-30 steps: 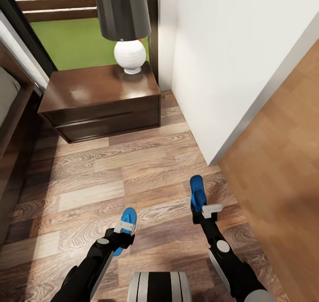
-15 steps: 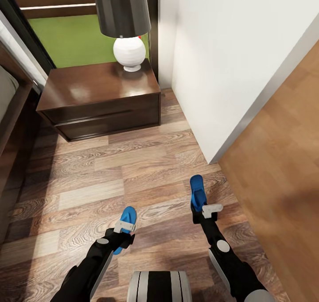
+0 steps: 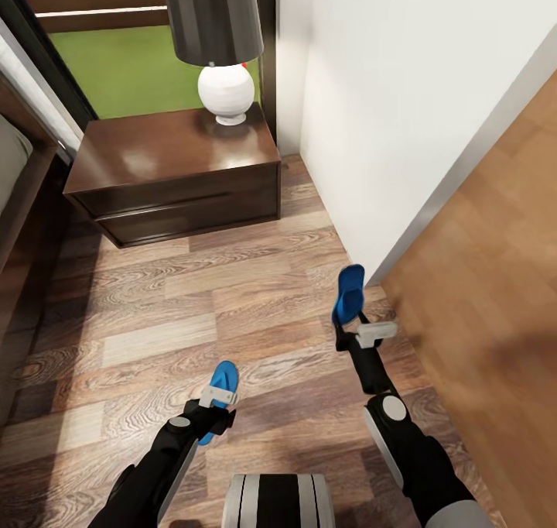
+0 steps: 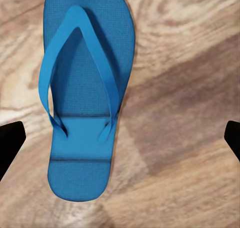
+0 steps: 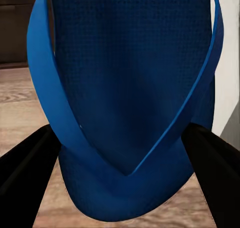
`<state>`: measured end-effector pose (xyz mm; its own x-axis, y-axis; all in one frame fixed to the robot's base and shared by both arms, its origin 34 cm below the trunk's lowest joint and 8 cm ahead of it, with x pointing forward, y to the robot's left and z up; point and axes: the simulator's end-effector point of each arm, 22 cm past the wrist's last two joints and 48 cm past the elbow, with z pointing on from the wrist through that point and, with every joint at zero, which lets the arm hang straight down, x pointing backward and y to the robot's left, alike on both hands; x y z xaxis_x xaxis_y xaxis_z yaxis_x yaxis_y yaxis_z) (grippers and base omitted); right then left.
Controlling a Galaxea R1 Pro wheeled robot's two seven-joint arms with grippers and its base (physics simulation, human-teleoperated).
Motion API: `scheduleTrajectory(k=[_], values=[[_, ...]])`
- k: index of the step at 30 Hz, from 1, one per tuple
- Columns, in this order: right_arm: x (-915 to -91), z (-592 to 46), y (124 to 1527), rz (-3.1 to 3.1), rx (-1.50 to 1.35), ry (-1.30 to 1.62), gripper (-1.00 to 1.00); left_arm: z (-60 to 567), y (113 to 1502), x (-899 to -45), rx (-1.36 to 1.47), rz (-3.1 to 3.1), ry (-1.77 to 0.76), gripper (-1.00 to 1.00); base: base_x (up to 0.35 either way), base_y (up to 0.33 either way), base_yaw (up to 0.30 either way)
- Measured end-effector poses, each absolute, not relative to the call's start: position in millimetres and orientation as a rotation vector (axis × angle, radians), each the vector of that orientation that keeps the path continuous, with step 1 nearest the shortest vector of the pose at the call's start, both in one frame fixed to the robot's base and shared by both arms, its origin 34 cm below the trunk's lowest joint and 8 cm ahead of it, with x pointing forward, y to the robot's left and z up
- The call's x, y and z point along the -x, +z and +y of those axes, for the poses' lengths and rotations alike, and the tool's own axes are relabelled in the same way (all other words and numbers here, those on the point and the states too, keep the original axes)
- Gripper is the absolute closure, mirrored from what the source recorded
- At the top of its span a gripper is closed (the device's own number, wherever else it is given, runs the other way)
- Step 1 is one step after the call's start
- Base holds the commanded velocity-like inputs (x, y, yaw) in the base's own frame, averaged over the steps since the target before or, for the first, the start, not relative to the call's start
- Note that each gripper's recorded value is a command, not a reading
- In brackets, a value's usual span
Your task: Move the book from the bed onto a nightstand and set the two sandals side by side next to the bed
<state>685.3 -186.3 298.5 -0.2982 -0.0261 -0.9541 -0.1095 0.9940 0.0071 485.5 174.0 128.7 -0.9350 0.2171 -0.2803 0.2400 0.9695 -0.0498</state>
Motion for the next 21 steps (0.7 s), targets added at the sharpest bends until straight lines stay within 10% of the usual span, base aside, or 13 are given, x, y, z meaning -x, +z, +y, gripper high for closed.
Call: scheduleTrajectory(k=[21], values=[[-687.4,-184.3,304.3,1.856,0.108,0.085,1.0,172.8,128.3,-484.4,-0.339,2.845,-0.123,-1.0,0.0,0.0,0.0]])
